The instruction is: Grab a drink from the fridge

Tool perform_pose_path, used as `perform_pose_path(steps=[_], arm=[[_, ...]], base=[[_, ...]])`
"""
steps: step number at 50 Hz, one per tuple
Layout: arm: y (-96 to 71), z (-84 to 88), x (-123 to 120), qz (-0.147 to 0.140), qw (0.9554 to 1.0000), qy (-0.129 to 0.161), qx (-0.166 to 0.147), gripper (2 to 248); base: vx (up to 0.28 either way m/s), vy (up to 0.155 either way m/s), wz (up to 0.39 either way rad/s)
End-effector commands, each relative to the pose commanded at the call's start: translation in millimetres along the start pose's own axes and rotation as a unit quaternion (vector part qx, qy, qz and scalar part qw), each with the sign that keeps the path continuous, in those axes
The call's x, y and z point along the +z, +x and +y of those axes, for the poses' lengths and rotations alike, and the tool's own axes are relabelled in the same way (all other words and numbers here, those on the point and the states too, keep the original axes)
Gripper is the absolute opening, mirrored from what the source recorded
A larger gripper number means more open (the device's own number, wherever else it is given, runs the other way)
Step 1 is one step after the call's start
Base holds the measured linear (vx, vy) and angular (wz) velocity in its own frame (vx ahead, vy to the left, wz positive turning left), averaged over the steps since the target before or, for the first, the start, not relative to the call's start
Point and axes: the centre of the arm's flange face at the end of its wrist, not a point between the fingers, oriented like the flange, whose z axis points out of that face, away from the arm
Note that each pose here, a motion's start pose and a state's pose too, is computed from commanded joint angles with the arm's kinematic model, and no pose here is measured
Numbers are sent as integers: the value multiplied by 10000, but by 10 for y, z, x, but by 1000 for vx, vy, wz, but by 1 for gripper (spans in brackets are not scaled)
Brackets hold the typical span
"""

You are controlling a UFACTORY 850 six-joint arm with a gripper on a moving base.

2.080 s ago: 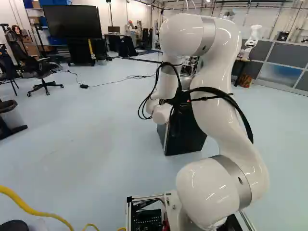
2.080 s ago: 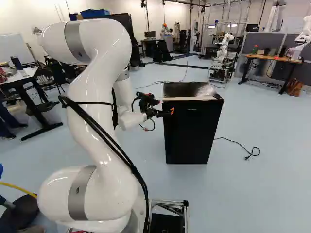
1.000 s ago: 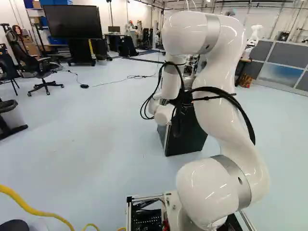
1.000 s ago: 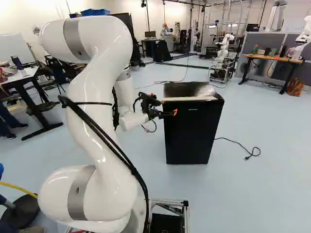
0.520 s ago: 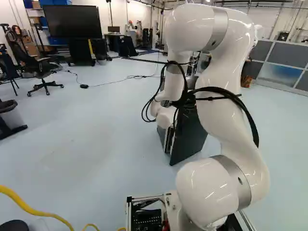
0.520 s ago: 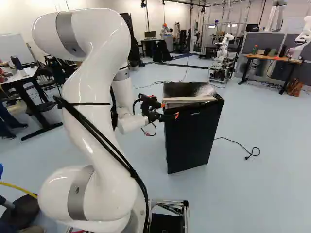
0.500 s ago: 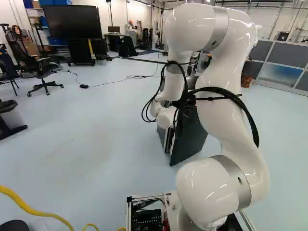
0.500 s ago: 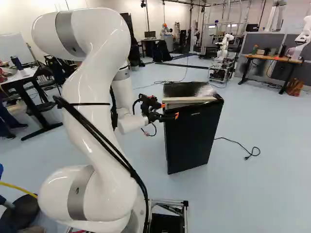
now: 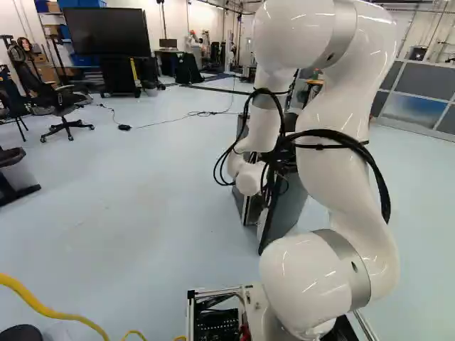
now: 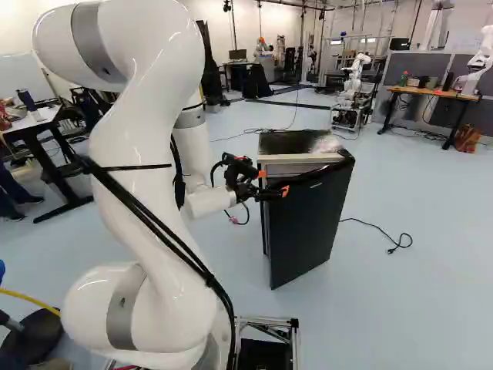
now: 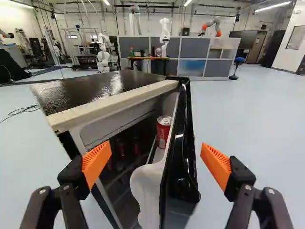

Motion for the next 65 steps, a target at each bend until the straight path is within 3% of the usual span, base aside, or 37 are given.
perform_pose_path(steps=[36,65], arm=[[15,662,-214,-153,9976,-670,-65,247],[21,1166,-344,-250,9907,-1337,-52,247]], base=[[0,0,0],[0,0,0]])
